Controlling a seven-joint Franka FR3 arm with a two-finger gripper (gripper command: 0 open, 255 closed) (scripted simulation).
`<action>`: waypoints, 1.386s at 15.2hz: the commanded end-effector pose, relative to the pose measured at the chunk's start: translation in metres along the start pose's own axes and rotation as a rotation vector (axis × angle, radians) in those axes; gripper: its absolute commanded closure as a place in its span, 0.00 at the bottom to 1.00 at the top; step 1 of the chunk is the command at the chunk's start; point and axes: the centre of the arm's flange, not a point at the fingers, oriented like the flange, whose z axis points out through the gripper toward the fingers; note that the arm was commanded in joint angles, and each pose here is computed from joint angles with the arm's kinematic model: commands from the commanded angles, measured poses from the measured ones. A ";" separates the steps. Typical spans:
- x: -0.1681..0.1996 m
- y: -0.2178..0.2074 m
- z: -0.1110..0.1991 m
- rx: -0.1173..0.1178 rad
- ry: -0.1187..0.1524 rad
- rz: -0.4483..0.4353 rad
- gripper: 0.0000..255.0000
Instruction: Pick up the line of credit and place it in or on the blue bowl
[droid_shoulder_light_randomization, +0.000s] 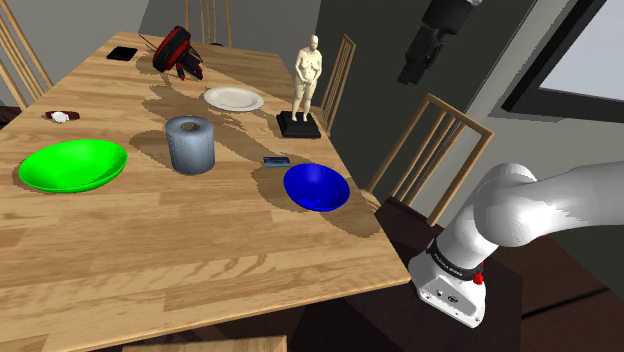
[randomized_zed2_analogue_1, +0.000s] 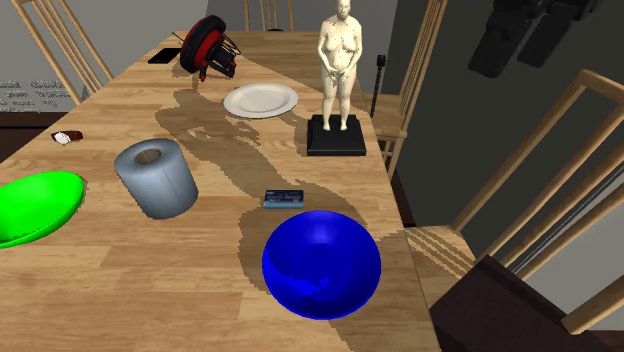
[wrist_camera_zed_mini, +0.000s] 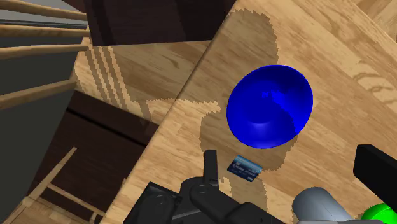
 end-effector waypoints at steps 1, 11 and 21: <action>0.000 0.000 0.000 0.000 0.000 0.000 0.00; 0.047 0.029 0.115 0.056 0.126 -0.296 0.00; 0.113 0.035 0.223 0.111 0.252 -0.592 0.00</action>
